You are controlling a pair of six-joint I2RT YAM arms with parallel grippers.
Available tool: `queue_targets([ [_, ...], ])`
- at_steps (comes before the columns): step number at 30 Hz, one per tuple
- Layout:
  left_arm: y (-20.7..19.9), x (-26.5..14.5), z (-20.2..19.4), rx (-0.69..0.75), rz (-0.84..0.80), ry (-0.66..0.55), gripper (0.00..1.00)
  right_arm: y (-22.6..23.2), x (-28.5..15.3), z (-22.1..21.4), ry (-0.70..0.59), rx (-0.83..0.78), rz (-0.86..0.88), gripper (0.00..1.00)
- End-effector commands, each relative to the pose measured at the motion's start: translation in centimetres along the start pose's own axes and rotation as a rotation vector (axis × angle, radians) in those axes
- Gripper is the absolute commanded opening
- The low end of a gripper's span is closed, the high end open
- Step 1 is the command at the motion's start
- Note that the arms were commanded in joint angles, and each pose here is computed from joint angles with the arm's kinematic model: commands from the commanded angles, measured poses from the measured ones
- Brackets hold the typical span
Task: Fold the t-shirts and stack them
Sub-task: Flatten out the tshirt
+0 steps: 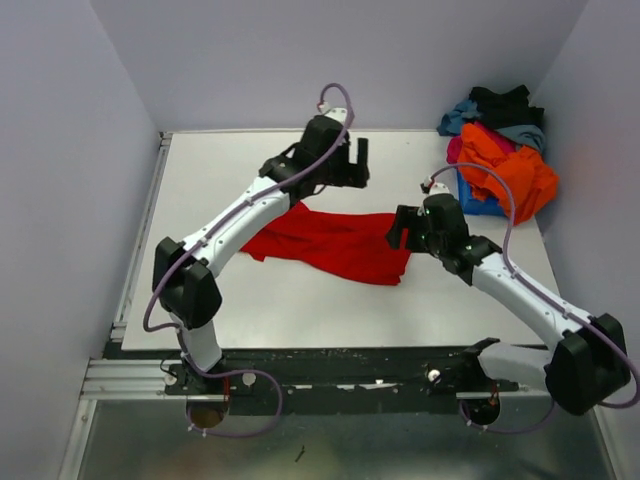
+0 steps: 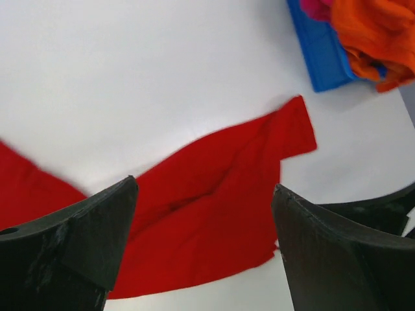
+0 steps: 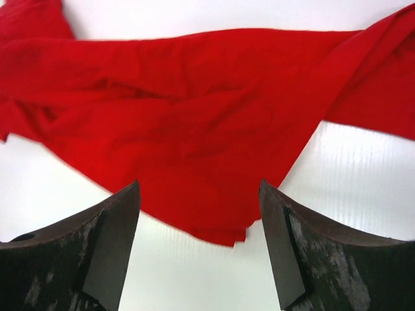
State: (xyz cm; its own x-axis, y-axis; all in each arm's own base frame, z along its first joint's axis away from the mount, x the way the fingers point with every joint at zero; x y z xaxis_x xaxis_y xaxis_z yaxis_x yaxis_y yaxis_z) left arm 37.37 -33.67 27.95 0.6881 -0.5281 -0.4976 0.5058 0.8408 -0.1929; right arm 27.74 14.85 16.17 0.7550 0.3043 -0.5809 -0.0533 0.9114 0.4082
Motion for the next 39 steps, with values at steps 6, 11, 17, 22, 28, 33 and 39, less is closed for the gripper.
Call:
queue_targets([
  [6, 16.0, -4.9, -0.6, -0.106, 0.402, -0.084, 0.96, -5.2, 4.0, 4.3, -0.012, 0.183, -0.343, 0.73],
  [11, 20.1, -3.4, -3.8, -0.167, 0.490, -0.029, 0.95, -8.9, 5.8, 5.5, -0.016, 0.302, -0.470, 0.72],
  [17, 21.4, -2.3, -6.6, -0.201, 0.501, 0.000, 0.94, -10.1, 9.0, 6.2, 0.013, 0.374, -0.471, 0.73],
  [22, 22.1, -1.8, -9.0, -0.214, 0.533, 0.050, 0.95, -10.7, 11.0, 5.5, 0.042, 0.387, -0.491, 0.72],
  [28, 23.0, -1.0, -11.3, -0.234, 0.563, 0.127, 0.94, -11.1, 12.0, 3.7, 0.081, 0.412, -0.478, 0.53],
  [33, 24.0, -1.6, -13.4, -0.249, 0.620, 0.176, 0.94, -10.4, 12.2, 3.0, 0.109, 0.400, -0.415, 0.01],
  [39, 24.6, -0.3, -16.0, -0.270, 0.582, 0.254, 0.84, -10.4, 10.5, 4.1, 0.039, 0.385, -0.414, 0.01],
])
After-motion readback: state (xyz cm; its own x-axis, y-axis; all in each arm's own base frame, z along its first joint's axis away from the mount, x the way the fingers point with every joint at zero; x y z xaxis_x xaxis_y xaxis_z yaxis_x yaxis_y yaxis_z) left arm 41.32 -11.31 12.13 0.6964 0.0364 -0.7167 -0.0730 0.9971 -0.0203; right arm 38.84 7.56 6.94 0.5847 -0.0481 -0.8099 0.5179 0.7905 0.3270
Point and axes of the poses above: each gripper's point midway between its finger pads, its own x axis out along the fingers, its own y axis along the line the jaws close on, z = x × y, the point moved 3 cm from there along -x, back along the fingers, and after that the axes turned 9 degrees about x, right-handed, at the moved point
